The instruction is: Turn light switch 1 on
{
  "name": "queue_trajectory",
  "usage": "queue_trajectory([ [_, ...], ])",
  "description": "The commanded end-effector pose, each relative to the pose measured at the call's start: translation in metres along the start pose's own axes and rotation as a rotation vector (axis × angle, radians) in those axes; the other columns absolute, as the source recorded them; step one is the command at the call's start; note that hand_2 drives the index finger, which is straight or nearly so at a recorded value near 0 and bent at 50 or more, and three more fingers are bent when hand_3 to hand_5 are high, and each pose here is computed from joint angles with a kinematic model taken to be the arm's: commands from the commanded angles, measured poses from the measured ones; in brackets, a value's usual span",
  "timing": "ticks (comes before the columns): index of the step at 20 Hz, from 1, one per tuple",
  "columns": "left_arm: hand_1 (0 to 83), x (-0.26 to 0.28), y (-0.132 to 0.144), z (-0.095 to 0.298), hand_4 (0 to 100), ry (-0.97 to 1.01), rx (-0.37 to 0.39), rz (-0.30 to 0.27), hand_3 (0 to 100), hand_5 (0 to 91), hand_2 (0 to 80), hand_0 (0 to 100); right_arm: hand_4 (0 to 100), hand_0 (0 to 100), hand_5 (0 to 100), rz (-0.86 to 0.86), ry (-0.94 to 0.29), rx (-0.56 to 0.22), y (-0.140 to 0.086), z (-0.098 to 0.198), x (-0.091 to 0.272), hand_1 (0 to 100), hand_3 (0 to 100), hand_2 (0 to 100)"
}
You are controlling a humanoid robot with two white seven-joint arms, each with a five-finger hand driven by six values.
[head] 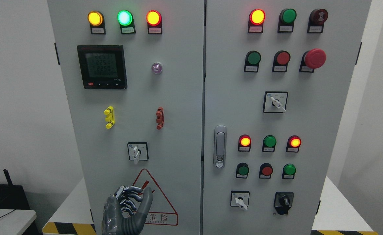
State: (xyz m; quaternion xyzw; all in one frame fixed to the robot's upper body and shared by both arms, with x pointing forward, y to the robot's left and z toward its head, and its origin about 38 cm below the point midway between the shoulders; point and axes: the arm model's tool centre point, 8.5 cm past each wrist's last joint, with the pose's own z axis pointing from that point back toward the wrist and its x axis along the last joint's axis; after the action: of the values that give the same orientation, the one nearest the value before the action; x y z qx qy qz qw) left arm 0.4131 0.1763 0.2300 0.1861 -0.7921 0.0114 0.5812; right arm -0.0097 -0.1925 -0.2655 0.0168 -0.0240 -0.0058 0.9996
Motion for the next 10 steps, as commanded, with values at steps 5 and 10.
queue_trajectory([
  [5,50.0,0.009,0.011,-0.019,84,0.032,0.076,0.02,72,79.4,48.9,20,0,12,0,-0.006,0.0,0.002,0.001,0.0,0.0,39,0,0],
  [10,50.2,0.014,0.009,-0.024,84,0.041,0.08,0.022,71,79.2,47.8,21,0,12,0,-0.006,0.0,0.002,0.001,0.0,0.0,39,0,0],
])
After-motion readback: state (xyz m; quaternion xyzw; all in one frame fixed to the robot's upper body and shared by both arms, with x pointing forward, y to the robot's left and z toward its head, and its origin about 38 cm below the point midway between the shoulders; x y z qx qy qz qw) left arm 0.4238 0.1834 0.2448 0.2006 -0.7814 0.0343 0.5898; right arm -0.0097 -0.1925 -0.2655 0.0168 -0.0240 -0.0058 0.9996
